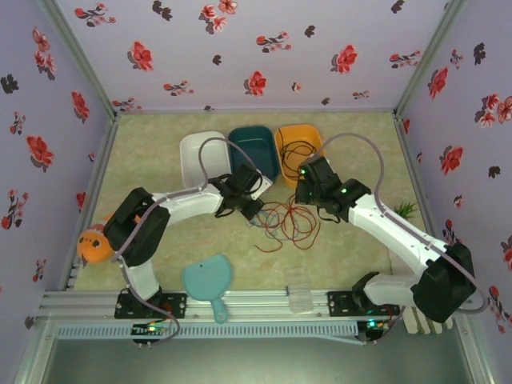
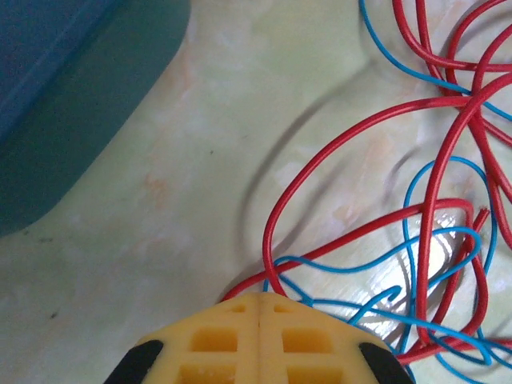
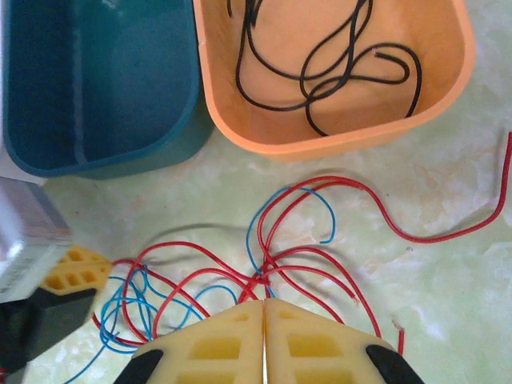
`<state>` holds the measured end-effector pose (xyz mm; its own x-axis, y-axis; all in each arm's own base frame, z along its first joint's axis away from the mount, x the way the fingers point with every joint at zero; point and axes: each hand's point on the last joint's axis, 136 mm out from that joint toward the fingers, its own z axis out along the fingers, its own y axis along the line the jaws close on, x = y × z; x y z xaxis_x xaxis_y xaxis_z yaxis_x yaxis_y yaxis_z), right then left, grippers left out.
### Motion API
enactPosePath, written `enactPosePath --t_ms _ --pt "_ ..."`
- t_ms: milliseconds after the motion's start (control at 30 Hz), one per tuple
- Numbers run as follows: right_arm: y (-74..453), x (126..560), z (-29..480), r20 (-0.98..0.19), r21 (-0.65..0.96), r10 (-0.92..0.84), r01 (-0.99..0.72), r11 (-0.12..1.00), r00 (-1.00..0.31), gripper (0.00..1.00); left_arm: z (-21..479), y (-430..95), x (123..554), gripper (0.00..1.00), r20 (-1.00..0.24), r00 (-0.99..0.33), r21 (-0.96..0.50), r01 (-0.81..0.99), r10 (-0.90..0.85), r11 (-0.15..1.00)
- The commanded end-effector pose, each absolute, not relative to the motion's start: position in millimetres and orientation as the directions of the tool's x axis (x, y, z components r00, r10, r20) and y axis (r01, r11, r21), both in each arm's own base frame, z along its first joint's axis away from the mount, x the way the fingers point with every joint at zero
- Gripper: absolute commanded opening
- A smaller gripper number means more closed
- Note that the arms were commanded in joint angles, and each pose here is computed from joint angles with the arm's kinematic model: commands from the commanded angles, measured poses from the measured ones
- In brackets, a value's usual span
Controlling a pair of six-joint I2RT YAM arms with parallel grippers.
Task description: Untangle the cables
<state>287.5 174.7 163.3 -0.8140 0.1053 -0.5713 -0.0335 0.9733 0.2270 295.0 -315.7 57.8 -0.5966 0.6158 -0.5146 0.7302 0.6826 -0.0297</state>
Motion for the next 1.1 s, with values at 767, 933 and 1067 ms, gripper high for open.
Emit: enactPosePath --t_ms 767,933,1067 --pt "105 280 69 -0.3 0.183 0.343 0.299 0.937 -0.89 0.34 96 -361 287 0.57 -0.601 -0.452 -0.133 0.87 0.659 0.475" --pt "107 280 70 -0.298 0.205 0.35 0.299 0.932 -0.888 0.38 89 -373 284 0.48 -0.563 -0.416 -0.154 0.902 0.714 0.403" --pt "107 281 73 -0.308 0.214 0.356 0.301 0.929 -0.882 0.41 79 -377 282 0.44 -0.525 -0.408 -0.172 0.91 0.747 0.376"
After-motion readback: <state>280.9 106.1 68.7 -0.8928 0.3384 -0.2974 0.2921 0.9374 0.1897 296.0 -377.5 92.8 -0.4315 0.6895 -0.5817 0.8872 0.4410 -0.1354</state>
